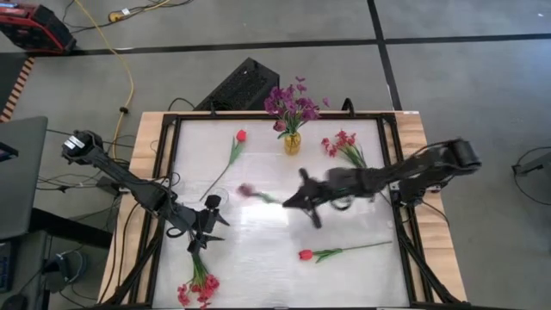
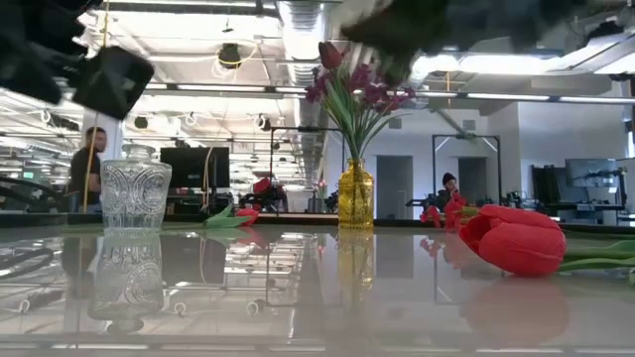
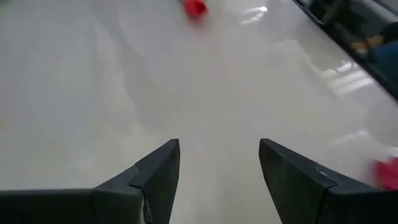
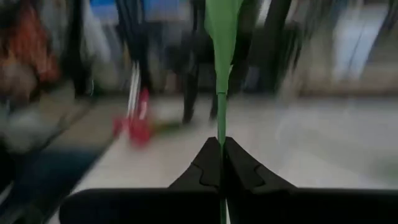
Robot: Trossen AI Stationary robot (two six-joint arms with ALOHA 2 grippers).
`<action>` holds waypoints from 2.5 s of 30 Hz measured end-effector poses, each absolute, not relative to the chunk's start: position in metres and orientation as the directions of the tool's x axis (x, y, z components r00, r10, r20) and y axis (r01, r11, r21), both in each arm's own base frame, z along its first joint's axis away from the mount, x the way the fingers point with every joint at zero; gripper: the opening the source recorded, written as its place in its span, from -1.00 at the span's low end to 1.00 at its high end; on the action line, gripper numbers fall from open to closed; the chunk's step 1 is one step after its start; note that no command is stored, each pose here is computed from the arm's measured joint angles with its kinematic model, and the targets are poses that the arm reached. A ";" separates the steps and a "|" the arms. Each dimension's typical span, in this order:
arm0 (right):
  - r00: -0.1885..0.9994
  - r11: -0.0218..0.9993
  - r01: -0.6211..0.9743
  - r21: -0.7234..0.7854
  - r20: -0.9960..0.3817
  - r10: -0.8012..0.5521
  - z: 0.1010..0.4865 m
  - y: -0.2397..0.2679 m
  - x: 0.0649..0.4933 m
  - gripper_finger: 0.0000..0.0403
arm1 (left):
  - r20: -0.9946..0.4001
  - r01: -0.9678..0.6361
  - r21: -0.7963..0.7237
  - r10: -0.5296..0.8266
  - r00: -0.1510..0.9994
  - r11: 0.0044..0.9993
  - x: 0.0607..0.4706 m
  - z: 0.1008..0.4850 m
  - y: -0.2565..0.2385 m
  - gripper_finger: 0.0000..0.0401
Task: Sort flowers into vase by color
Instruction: Put the violet flower into the yellow vase
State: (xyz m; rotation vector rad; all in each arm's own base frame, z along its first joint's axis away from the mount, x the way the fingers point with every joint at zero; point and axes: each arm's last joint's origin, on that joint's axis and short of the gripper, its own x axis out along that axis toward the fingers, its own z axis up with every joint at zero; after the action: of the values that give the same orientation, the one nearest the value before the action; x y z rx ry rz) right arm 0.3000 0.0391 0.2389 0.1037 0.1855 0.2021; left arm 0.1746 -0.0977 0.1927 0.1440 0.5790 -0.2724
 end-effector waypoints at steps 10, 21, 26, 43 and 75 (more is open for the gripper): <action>0.928 0.960 0.157 -0.231 0.368 -0.063 0.258 -0.030 0.248 -0.88 | -0.421 0.192 0.155 -0.111 0.900 0.969 0.197 0.206 -0.066 0.05; 0.825 0.914 0.346 -0.210 0.532 -0.190 0.252 -0.106 0.236 -0.88 | -0.414 0.079 0.133 -0.017 0.910 0.988 0.206 0.207 -0.037 0.05; 0.838 0.905 0.387 -0.179 0.478 -0.264 0.232 -0.132 0.243 -0.88 | -0.415 0.041 0.112 0.009 0.910 0.993 0.206 0.207 -0.031 0.05; 0.831 0.883 0.425 -0.198 0.473 -0.294 0.225 -0.161 0.275 -0.88 | -0.417 0.002 0.108 0.044 0.908 0.994 0.207 0.207 -0.023 0.05; 0.874 0.893 0.422 -0.156 0.330 -0.355 0.188 -0.160 0.285 -0.87 | -0.438 -0.017 0.064 0.043 0.898 0.998 0.206 0.205 -0.023 0.05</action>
State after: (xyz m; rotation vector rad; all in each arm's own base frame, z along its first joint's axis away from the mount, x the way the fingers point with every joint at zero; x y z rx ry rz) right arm 0.2850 -0.1600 0.1883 -0.2272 -0.3004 -0.4093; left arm 0.2064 -0.0230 0.2049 0.0594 0.4551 0.0309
